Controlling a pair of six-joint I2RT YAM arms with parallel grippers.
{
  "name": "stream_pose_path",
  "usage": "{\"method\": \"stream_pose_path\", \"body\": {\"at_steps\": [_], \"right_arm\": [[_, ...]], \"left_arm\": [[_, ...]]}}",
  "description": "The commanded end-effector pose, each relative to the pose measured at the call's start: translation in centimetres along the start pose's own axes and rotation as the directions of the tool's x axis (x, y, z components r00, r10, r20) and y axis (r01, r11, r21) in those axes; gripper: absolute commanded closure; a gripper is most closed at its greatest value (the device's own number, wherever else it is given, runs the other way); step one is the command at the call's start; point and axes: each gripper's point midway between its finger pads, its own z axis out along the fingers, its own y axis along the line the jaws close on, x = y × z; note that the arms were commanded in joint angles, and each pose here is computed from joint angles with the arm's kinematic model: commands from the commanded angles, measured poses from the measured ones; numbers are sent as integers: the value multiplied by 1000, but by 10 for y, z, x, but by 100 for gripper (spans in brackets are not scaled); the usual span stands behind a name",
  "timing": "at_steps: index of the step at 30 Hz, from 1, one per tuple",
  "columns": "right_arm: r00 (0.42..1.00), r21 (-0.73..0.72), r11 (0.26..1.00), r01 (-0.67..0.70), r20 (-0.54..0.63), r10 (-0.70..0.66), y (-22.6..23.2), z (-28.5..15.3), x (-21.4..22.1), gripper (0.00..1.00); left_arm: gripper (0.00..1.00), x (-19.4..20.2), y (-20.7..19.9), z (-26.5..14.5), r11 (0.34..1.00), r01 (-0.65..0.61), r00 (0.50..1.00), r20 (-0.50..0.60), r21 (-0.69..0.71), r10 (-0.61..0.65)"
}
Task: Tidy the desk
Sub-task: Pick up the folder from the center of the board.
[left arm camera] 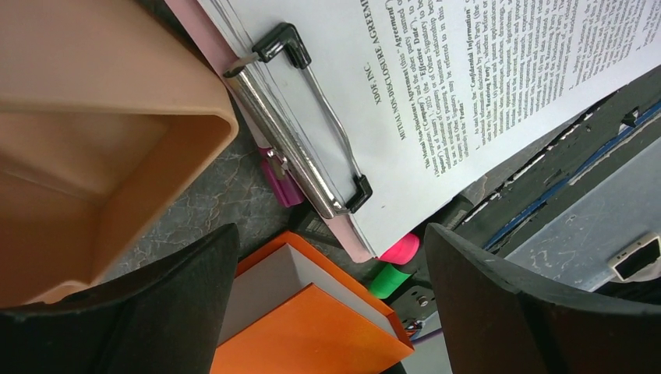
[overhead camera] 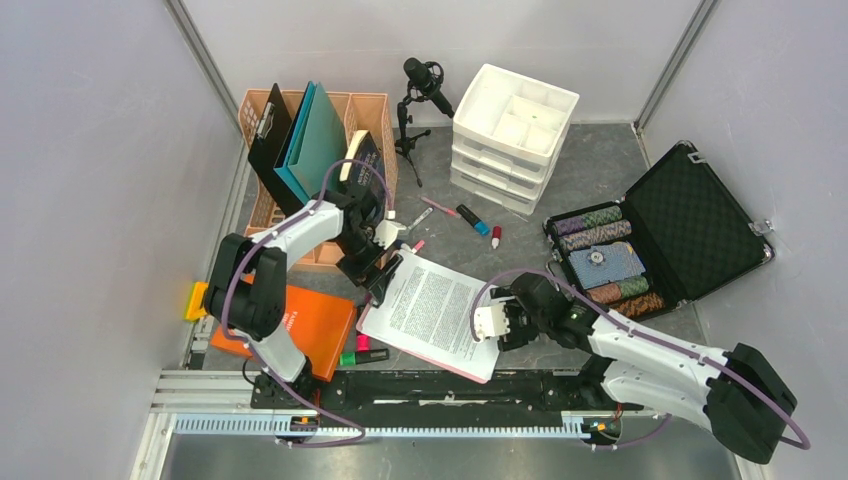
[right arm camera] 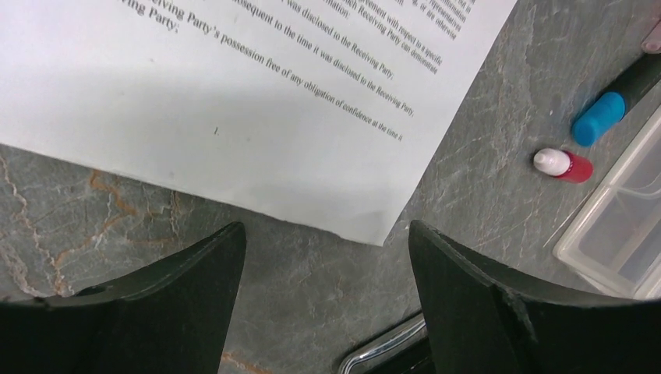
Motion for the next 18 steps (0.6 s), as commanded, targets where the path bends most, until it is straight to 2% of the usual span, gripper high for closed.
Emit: {"method": "stream_pose_path", "body": {"at_steps": [1, 7, 18], "right_arm": [[1000, -144, 989, -17, -12, 16, 36, 10, 6, 16], [999, -156, 988, -16, -32, 11, 39, 14, 8, 17], [999, -153, 988, -22, -51, 15, 39, 15, 11, 18]], "left_arm": [[7, -5, -11, -5, 1000, -6, 998, 64, 30, 4], [15, 4, -14, -10, 1000, -27, 997, 75, 10, 26], [20, 6, -31, -17, 995, -93, 991, 97, 43, 88]]}}
